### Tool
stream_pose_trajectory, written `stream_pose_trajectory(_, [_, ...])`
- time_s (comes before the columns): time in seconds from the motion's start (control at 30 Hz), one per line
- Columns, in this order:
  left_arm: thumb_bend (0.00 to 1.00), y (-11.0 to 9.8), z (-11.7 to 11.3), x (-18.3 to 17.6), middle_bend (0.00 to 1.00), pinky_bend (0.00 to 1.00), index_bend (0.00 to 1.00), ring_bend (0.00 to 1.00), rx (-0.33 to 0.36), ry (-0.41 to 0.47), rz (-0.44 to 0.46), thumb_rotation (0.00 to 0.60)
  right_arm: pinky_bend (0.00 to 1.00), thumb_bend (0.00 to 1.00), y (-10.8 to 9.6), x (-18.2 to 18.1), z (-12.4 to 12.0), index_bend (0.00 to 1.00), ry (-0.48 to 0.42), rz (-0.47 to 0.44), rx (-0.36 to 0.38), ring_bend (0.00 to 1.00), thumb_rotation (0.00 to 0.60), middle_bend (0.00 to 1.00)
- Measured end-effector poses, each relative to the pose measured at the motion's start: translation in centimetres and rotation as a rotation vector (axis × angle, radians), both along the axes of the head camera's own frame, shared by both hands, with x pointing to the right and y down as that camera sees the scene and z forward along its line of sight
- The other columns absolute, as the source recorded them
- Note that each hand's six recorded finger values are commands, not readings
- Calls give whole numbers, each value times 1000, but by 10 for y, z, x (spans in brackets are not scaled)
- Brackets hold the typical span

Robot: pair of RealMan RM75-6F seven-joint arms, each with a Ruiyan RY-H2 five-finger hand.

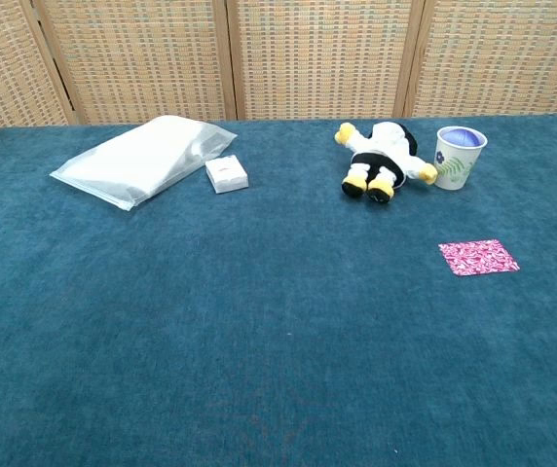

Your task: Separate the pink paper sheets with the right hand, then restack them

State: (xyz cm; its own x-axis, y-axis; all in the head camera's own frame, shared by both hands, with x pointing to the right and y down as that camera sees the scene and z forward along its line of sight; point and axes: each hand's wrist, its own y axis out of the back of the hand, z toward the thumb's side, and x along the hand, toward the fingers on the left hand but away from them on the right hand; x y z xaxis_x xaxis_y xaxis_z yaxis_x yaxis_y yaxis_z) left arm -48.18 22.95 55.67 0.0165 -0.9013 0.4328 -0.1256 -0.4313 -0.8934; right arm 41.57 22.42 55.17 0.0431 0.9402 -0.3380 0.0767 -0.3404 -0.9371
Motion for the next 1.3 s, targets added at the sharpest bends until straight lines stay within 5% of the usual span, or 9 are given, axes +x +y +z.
stream_pose_trajectory(0.3, [0, 0, 0, 0, 0, 0, 0, 0, 6, -3, 1, 600, 0, 8, 0, -4, 9, 0, 10, -18, -30, 0, 600, 0])
stream_pose_trajectory(0.37, [0, 0, 0, 0, 0, 0, 0, 0, 9, -5, 0, 600, 0, 92, -2, -7, 12, 0, 7, -32, -42, 0, 600, 0])
stream_pose_trajectory(0.53, [0, -1, 0, 0, 0, 0, 0, 0, 10, -11, -1, 600, 0, 800, -12, -21, 26, 16, 11, -112, -100, 0, 600, 0])
stream_pose_trajectory(0.63, [0, -1, 0, 0, 0, 0, 0, 0, 12, -17, 0, 600, 0, 997, -21, -35, 40, 58, -22, -175, -171, 0, 600, 0])
stream_pose_trajectory(0.8, [0, -2, 1, 1, 0, 0, 0, 0, 13, -25, -3, 600, 0, 1000, -40, -59, 70, 76, -139, -234, -333, 0, 600, 0])
stream_pose_trajectory(0.93, [0, -2, 1, 1, 0, 0, 0, 0, 12, -26, -4, 600, 0, 1000, -56, -77, 96, 88, -147, -287, -434, 0, 600, 0])
stream_pose_trajectory(1.3, [0, -3, 2, 0, 0, 0, 0, 0, 11, -32, -7, 600, 0, 1000, -67, -127, 142, 94, -76, -395, -498, 0, 600, 6])
